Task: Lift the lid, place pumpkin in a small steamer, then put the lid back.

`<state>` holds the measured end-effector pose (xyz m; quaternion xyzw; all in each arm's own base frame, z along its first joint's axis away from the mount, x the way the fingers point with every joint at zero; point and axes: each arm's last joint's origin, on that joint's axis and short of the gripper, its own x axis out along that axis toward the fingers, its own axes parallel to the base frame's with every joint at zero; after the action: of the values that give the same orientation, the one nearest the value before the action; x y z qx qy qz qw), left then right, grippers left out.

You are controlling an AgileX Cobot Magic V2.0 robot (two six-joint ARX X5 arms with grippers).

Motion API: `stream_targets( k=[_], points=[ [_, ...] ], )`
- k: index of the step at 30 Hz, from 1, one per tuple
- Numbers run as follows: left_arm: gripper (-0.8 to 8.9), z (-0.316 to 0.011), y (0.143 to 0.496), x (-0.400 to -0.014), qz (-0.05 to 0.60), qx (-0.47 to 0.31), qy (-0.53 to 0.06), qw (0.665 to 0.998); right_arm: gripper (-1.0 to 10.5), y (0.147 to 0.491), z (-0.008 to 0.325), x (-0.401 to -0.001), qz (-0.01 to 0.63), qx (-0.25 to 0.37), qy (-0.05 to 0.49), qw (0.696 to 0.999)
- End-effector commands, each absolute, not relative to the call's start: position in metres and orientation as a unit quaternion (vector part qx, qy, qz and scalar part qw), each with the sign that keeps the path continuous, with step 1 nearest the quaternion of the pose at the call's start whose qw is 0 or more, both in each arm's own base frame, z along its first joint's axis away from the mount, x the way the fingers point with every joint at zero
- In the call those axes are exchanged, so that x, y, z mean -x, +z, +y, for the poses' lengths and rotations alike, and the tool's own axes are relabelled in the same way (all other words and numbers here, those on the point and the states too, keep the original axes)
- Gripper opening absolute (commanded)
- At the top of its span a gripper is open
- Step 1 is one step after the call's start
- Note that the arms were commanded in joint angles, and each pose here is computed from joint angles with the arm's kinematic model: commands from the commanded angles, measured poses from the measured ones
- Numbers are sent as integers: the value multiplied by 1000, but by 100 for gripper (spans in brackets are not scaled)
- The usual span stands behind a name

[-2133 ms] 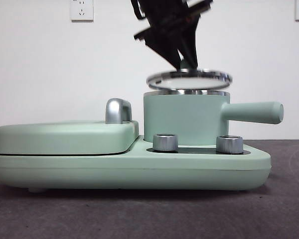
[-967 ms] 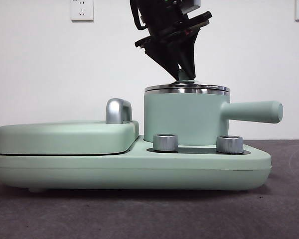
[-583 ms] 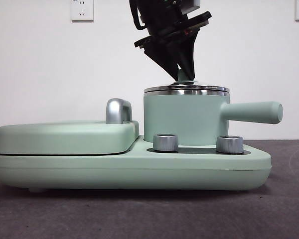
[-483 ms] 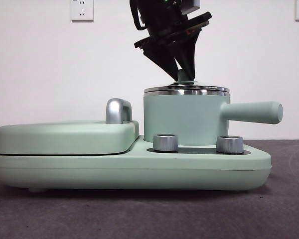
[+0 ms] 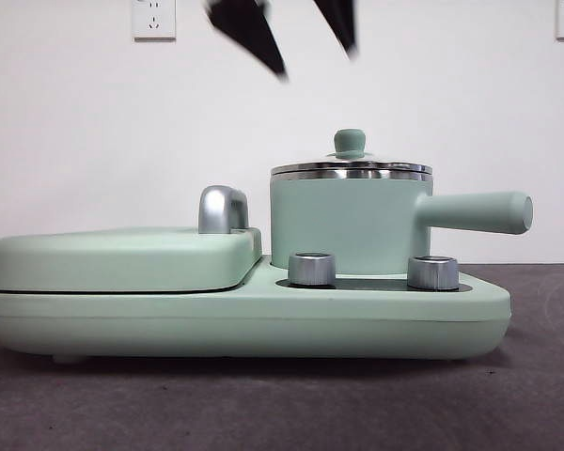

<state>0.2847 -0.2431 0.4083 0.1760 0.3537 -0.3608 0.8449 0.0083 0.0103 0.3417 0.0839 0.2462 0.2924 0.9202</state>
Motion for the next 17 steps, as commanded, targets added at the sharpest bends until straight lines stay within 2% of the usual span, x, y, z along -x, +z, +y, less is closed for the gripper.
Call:
stream_targets(
  k=[1,5,8,17],
  points=[
    [503,-217,435,-271,343,-151,-343,862,496,348,11,-9,221,-91,303,923],
    [503,-159,461,-231,329,-123,-310,884,496,353,12,-10,197,-95,319,922],
    [501,-125,455,-195,318,-114,-296,893,496,354,12,-10,193,-93,320,923],
    [500,-76,421,-121,342,-88,-278,893,496,354,12,-10,193,-92,321,923]
  ],
)
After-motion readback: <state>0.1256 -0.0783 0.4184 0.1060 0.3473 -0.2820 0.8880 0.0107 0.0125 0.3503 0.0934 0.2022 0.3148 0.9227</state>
